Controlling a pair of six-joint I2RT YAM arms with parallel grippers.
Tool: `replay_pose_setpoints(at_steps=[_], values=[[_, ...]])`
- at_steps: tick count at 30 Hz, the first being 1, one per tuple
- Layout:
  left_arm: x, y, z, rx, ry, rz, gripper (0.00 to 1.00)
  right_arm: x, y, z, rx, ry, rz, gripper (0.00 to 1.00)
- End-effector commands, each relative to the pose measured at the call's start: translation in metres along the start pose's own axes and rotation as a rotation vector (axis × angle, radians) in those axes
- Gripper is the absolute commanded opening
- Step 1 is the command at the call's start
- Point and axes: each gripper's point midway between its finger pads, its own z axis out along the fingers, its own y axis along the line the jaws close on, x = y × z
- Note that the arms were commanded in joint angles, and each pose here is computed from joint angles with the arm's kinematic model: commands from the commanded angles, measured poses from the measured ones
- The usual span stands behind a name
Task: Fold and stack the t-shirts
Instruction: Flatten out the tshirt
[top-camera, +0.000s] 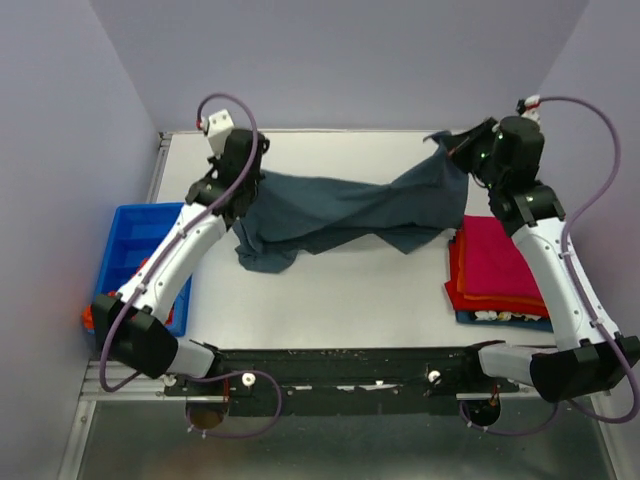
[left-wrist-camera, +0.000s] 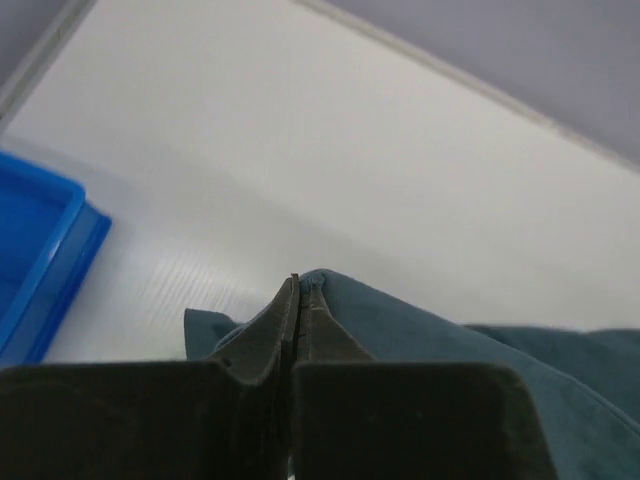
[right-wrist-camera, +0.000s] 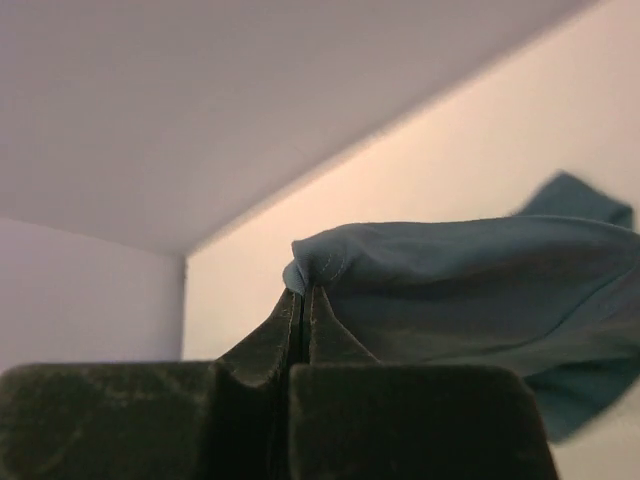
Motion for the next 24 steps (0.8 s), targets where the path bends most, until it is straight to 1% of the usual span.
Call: replay_pose_setpoints(at_steps=[1, 4, 5, 7, 9, 11, 12, 15, 18, 21, 24], values=[[-0.113, -0.031, -0.024, 0.043, -0.132, 0.048, 0.0, -0.075, 0.067, -0.038, -0.148, -0.151, -0.031, 0.01], [-0.185, -0.037, -0.065, 0.072, -0.253, 0.044, 0.0, -0.128, 0.111, -0.088, -0.274, -0.295, -0.068, 0.01], [-0.203, -0.037, -0.079, 0.08, -0.289, 0.038, 0.0, -0.143, 0.125, -0.109, -0.322, -0.339, -0.088, 0.01], [-0.233, -0.024, -0.111, 0.075, -0.36, 0.013, 0.0, -0.162, 0.149, -0.155, -0.431, -0.415, -0.145, 0.01], [-0.244, -0.004, -0.138, 0.06, -0.398, -0.015, 0.0, -0.17, 0.164, -0.204, -0.542, -0.472, -0.199, 0.01], [-0.247, 0.016, -0.165, 0.073, -0.43, -0.051, 0.0, -0.173, 0.165, -0.25, -0.602, -0.534, -0.216, 0.01], [-0.24, 0.023, -0.168, 0.08, -0.43, -0.057, 0.0, -0.172, 0.165, -0.274, -0.637, -0.569, -0.225, 0.01], [-0.243, 0.047, -0.202, 0.119, -0.507, -0.134, 0.0, -0.171, 0.159, -0.328, -0.705, -0.658, -0.241, 0.01], [-0.261, 0.061, -0.231, 0.14, -0.575, -0.185, 0.0, -0.182, 0.162, -0.373, -0.736, -0.735, -0.248, 0.01], [-0.276, 0.054, -0.236, 0.144, -0.578, -0.166, 0.0, -0.196, 0.172, -0.371, -0.706, -0.713, -0.252, 0.01], [-0.275, 0.034, -0.206, 0.118, -0.552, -0.134, 0.0, -0.199, 0.179, -0.319, -0.627, -0.608, -0.233, 0.01]])
